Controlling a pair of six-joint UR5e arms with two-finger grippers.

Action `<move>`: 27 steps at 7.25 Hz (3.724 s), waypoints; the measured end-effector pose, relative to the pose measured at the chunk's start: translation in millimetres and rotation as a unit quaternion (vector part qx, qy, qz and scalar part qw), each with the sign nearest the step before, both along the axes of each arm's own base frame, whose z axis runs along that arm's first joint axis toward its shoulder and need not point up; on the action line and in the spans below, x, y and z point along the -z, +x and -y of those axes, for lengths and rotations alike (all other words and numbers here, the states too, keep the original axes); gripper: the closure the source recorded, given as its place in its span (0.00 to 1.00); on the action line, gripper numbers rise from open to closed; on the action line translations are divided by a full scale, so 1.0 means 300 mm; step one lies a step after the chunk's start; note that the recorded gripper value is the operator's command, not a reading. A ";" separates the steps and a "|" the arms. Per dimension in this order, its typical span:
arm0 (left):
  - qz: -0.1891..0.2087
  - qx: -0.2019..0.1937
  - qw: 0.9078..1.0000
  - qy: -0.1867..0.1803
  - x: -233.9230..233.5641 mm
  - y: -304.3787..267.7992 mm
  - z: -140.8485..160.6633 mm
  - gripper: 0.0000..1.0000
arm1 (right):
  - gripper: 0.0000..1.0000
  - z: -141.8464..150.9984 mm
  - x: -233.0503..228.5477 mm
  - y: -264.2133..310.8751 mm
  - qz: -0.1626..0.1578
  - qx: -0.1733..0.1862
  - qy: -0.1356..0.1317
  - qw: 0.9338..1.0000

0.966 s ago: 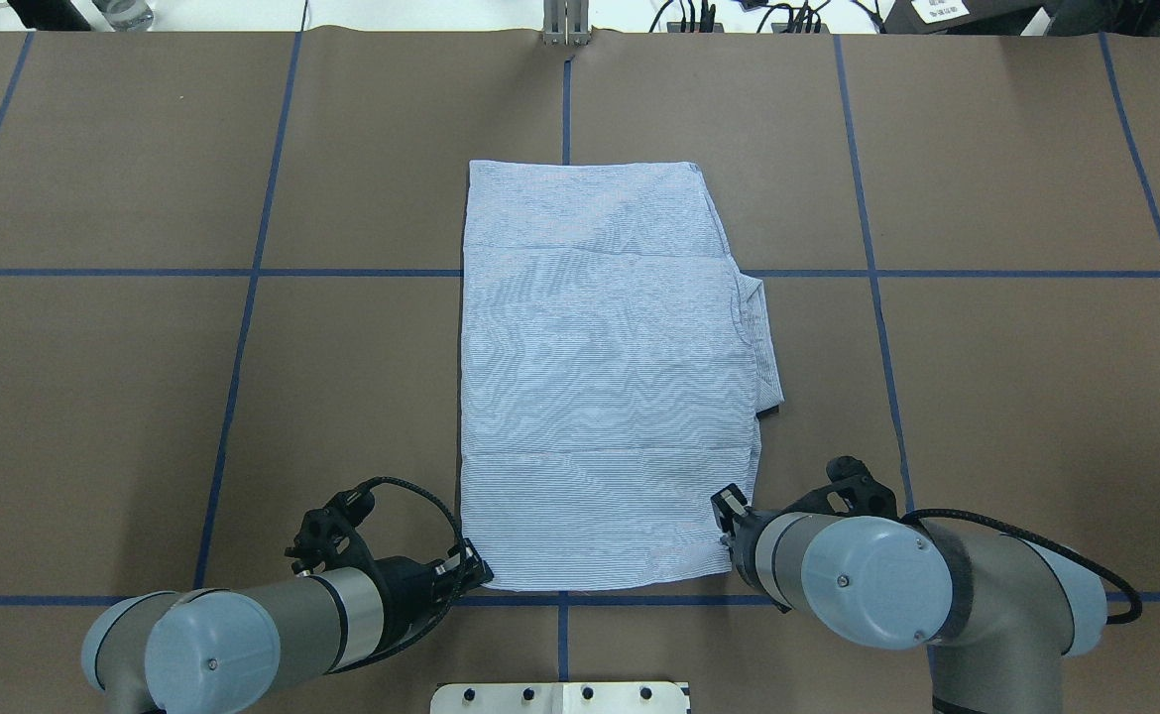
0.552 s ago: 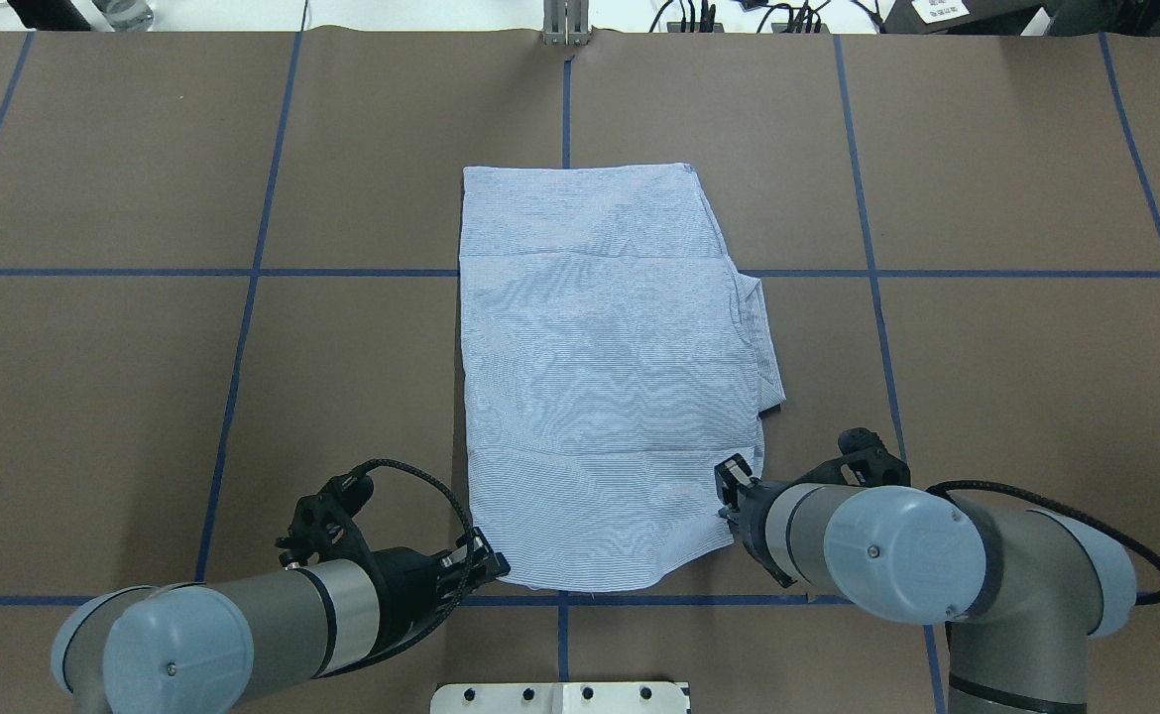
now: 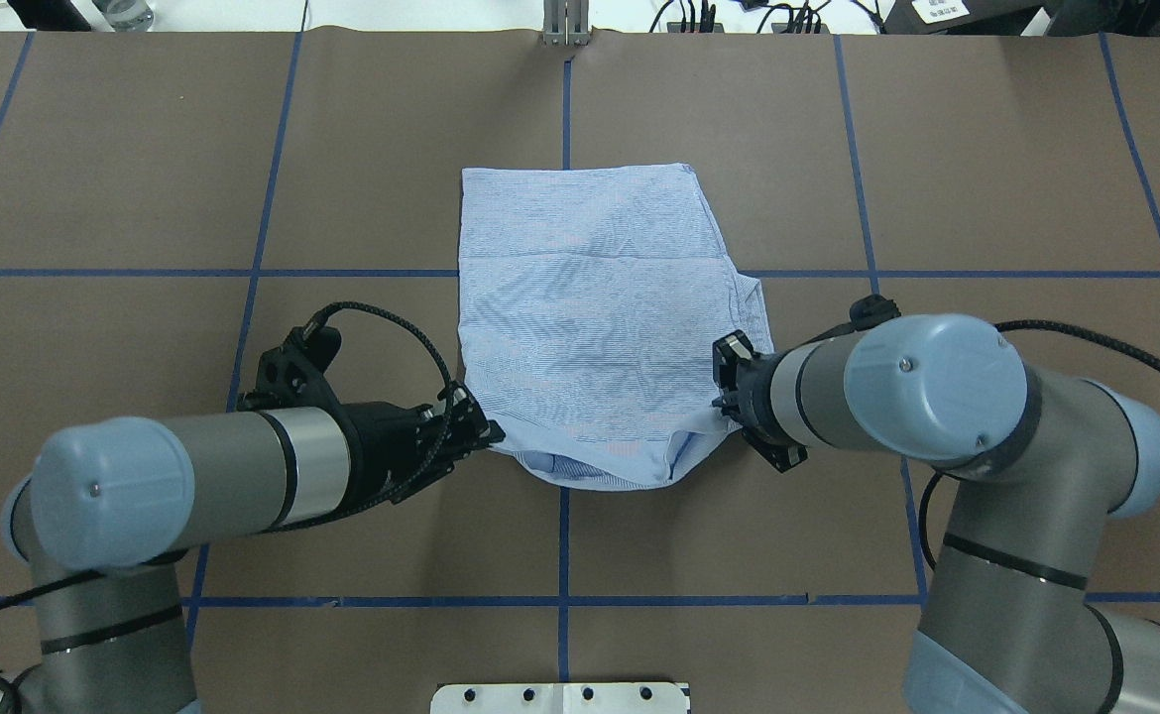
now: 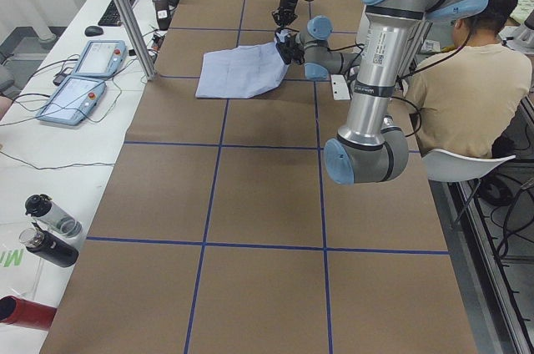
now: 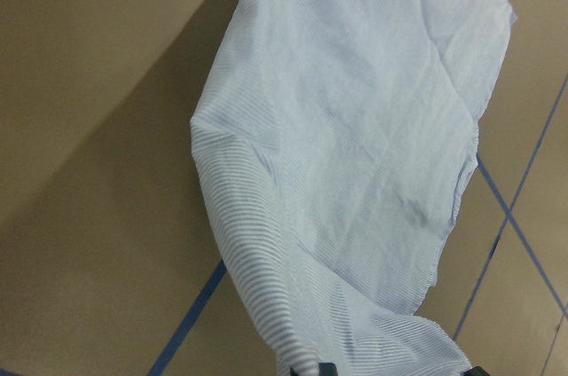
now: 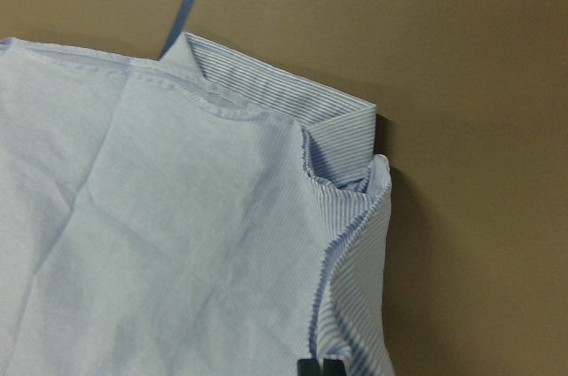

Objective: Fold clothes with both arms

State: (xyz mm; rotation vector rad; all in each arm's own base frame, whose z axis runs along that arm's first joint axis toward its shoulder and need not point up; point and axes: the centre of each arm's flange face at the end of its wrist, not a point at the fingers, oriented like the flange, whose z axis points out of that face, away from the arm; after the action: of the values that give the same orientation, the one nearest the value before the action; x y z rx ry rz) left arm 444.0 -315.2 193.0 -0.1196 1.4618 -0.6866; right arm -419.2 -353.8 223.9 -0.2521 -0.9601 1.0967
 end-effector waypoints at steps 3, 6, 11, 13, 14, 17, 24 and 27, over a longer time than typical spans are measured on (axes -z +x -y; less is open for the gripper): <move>0.015 0.031 0.999 0.006 0.019 -0.059 0.274 1.00 | 1.00 0.267 0.043 0.043 -0.043 -0.007 0.016 0.999; 0.033 0.059 0.998 0.014 0.029 -0.058 0.462 1.00 | 1.00 0.486 0.093 0.074 -0.051 -0.017 0.014 0.998; 0.063 0.094 0.993 0.026 0.006 -0.060 0.686 1.00 | 1.00 0.797 0.121 0.021 -0.082 -0.017 0.022 0.996; 0.075 0.104 0.991 0.031 -0.010 -0.043 0.779 1.00 | 1.00 0.922 0.076 -0.029 -0.086 -0.012 0.027 0.996; 0.079 0.107 0.991 0.033 -0.026 -0.024 0.816 1.00 | 1.00 0.966 0.059 -0.056 -0.094 -0.006 0.026 0.995; 0.084 0.109 0.990 0.037 -0.108 0.042 0.892 1.00 | 1.00 1.053 -0.012 -0.118 -0.101 0.003 0.035 0.994; 0.104 0.132 0.982 0.088 -0.206 0.007 1.119 0.11 | 0.01 1.270 0.002 -0.096 -0.070 -0.008 0.058 0.996; 0.090 0.085 0.985 0.123 -0.193 -0.107 1.053 0.11 | 0.01 1.307 -0.061 0.041 -0.074 0.024 0.079 0.994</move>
State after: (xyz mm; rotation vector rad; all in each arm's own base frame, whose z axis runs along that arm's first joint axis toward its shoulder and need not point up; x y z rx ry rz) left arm 411.8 -631.0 250.9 0.2556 1.3806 -0.6302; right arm -406.8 -746.1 242.2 -0.0619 -0.8980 0.9763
